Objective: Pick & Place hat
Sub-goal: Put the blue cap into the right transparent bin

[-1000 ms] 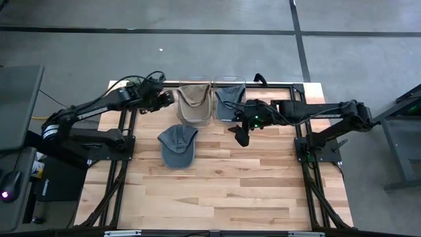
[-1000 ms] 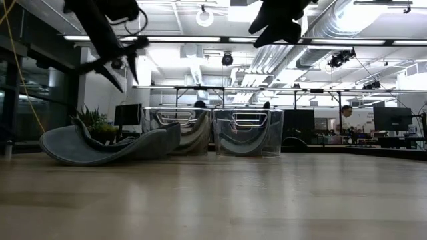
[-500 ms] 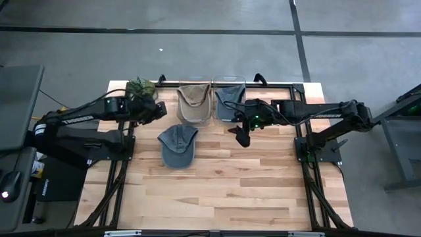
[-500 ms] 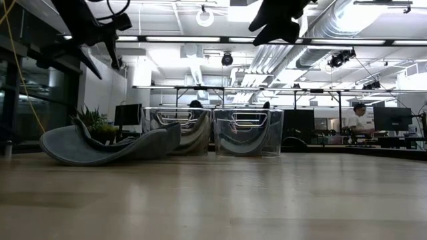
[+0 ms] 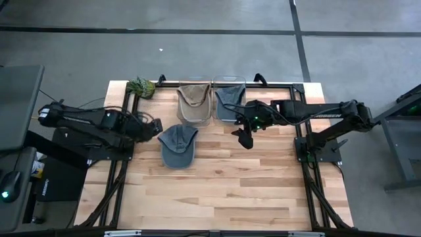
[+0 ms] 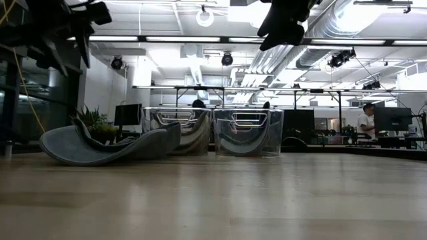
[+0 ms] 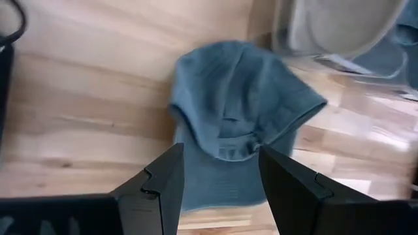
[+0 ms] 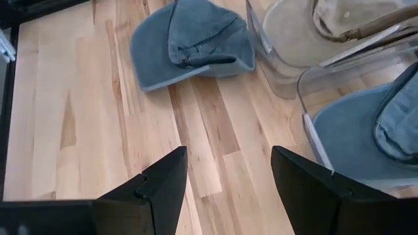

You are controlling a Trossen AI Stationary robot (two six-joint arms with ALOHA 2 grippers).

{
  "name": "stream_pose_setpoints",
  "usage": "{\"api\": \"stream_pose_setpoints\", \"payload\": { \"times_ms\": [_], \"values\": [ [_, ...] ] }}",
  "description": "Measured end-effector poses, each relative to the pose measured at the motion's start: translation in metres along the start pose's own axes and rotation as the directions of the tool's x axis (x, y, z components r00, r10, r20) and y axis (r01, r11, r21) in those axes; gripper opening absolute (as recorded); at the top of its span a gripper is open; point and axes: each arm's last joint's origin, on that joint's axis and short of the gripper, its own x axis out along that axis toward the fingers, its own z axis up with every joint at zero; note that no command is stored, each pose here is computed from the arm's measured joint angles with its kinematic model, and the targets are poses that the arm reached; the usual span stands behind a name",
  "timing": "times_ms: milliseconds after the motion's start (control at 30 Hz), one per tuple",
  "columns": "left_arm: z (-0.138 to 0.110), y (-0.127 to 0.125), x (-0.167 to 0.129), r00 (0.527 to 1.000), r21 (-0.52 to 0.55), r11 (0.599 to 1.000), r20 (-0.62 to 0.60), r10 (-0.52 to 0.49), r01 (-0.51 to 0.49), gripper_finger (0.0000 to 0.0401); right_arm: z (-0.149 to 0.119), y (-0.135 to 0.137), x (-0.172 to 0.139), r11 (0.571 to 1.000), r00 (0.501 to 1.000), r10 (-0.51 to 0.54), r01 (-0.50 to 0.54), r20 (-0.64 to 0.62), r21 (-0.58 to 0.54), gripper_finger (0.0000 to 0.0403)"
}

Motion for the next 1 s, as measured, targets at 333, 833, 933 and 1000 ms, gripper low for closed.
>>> {"api": "stream_pose_setpoints", "payload": {
  "times_ms": [333,833,933,1000],
  "values": [
    [-0.034,0.006,0.011,0.993,-0.021,0.993,0.011,0.114,-0.113,0.0175,-0.002,0.0,0.0,1.0,1.0,0.011,-0.011,-0.019,-0.009,0.0216],
    [-0.062,0.002,0.038,0.978,-0.102,0.975,0.04,0.204,-0.199,0.0274,-0.003,0.005,0.0,0.998,0.999,0.036,-0.037,-0.026,-0.041,0.0216],
    [-0.062,0.008,0.046,0.973,-0.161,0.964,0.065,0.223,-0.21,0.0311,-0.003,0.007,0.0,0.998,0.999,0.041,-0.042,-0.027,-0.047,0.0216],
    [-0.062,0.014,0.054,0.969,-0.186,0.958,0.08,0.235,-0.217,0.0326,-0.004,0.008,-0.001,0.998,0.999,0.045,-0.046,-0.025,-0.051,0.0216]
  ]
}}
